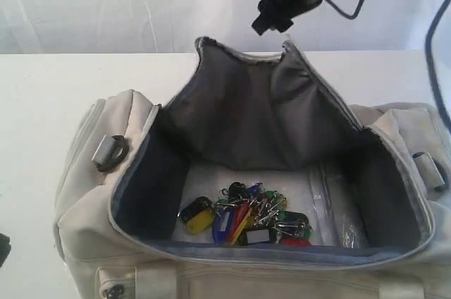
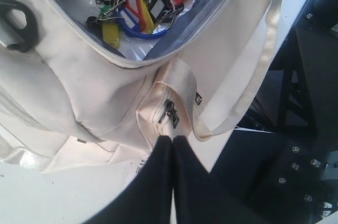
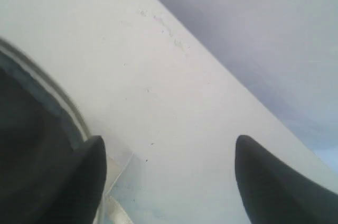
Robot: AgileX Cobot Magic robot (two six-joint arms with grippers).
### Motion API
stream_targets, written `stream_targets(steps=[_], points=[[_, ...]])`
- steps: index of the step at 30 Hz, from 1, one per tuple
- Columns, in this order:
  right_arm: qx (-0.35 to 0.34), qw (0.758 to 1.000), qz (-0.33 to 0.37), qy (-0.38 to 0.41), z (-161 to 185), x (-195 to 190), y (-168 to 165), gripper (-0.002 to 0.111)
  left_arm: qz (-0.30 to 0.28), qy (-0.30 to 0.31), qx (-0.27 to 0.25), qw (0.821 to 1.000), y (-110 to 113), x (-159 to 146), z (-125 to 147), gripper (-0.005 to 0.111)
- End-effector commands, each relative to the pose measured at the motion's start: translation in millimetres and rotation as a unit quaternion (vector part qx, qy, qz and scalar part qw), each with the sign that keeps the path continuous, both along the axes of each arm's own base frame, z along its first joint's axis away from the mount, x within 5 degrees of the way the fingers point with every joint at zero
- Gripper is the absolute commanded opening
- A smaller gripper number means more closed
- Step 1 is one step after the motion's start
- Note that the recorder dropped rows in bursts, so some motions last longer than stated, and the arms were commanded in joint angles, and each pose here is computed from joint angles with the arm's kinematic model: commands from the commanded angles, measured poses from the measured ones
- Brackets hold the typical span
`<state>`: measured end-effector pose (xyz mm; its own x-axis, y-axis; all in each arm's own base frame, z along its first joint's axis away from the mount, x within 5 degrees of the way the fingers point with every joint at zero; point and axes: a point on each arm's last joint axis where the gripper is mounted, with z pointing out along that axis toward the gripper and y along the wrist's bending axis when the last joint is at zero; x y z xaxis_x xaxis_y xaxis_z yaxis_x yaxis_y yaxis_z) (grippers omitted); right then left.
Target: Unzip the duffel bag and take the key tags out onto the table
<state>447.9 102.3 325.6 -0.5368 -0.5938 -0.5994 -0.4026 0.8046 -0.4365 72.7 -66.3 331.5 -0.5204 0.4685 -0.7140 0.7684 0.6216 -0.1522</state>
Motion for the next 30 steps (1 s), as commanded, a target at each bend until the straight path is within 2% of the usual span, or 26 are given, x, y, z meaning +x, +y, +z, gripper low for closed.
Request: stream_targets(steps=[1, 4, 6, 9, 11, 13, 14, 15, 16, 18, 22, 24, 26, 30], points=[[0.016, 0.999, -0.025, -0.025, 44, -25, -11, 0.062, -0.005, 0.003, -0.009, 1.000, -1, -3, 0, 0.000], [0.021, 0.999, -0.027, 0.007, 54, -40, -13, 0.049, -0.008, 0.000, -0.007, 1.000, -1, -3, 0, 0.000], [0.035, 0.998, 0.012, 0.054, 58, -55, -9, 0.032, -0.008, 0.000, -0.007, 1.000, -1, -3, 0, 0.000], [0.107, 0.981, 0.104, 0.126, 60, -79, 9, 0.002, -0.010, -0.001, -0.006, 1.000, -1, -3, 0, 0.000], [0.141, 0.965, 0.148, 0.165, 51, -88, 18, 0.000, -0.010, -0.001, -0.006, 1.000, -1, -3, 0, 0.000], [0.139, 0.957, 0.148, 0.206, 23, -89, 20, 0.000, -0.010, -0.001, -0.007, 1.000, -1, -3, 0, 0.000], [0.114, 0.961, 0.122, 0.220, -3, -82, 15, 0.000, -0.010, 0.002, -0.010, 1.000, -1, -3, 0, 0.000], [0.090, 0.966, 0.102, 0.220, -14, -77, 10, 0.000, -0.011, 0.005, -0.011, 1.000, -1, -4, 0, 0.000], [0.050, 0.974, 0.035, 0.217, -36, -65, -3, 0.000, -0.016, 0.011, -0.016, 1.000, -2, -5, 0, 0.000], [0.022, 0.974, -0.055, 0.221, -68, -48, -25, 0.000, -0.020, 0.016, -0.025, 0.999, -4, -6, 1, 0.000], [0.009, 0.957, -0.116, 0.266, -107, -35, -53, 0.000, -0.020, 0.016, -0.031, 0.999, -5, -6, 2, 0.000], [0.009, 0.955, -0.129, 0.266, -110, -33, -61, 0.000, -0.019, 0.014, -0.032, 0.999, -5, -6, 2, 0.000], [0.012, 0.963, -0.127, 0.239, -91, -35, -63, 0.000, -0.013, 0.007, -0.035, 0.999, -4, -4, 3, 0.000], [0.047, 0.981, -0.119, 0.146, -21, -52, -64, 0.000, -0.009, 0.002, -0.037, 0.999, -4, -3, 4, 0.000]])
